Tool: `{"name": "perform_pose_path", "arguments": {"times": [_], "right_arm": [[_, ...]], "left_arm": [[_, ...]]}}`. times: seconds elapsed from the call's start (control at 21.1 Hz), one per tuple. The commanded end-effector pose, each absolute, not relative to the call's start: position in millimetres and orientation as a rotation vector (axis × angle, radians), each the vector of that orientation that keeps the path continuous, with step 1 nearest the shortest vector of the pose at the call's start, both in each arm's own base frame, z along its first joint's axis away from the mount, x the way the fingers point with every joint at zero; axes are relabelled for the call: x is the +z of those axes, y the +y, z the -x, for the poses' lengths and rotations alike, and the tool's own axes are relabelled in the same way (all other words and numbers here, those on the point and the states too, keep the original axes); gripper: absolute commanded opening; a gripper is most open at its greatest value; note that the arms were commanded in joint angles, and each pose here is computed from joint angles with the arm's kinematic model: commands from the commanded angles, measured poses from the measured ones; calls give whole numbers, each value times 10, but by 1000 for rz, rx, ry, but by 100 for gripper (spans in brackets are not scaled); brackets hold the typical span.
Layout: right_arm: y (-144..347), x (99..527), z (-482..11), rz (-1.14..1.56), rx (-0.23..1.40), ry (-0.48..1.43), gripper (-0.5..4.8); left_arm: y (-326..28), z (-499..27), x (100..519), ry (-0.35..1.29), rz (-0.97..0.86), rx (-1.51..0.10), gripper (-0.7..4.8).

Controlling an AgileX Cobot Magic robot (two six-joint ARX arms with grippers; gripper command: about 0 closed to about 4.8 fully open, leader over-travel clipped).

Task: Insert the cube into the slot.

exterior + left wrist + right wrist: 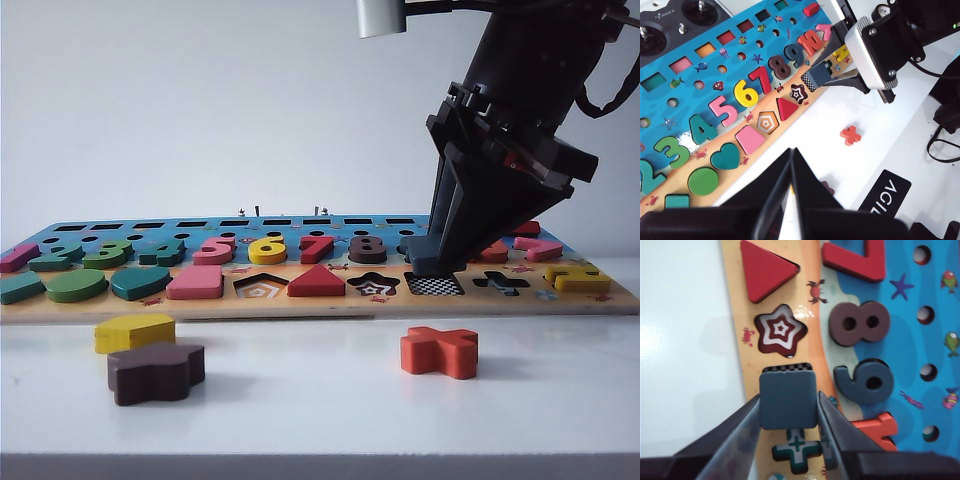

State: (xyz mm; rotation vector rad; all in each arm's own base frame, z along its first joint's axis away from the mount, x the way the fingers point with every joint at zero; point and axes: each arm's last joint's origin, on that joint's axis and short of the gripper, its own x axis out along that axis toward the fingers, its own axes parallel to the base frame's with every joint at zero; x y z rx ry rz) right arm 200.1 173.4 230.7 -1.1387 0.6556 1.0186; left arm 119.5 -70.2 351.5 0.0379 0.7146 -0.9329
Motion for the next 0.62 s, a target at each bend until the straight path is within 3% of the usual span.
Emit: {"name": "perform_pose_path", "arguments": {"times": [0.05,0.62], "right_arm": [[1745,2324,-2007,1166,1022,628,26],[1749,2313,-2012,1174,1023,631,26]], "left_arm": [[-706,-1200,3544,689,-40,-943,17],[-706,-1201,3544,688,-40,-943,17]]}}
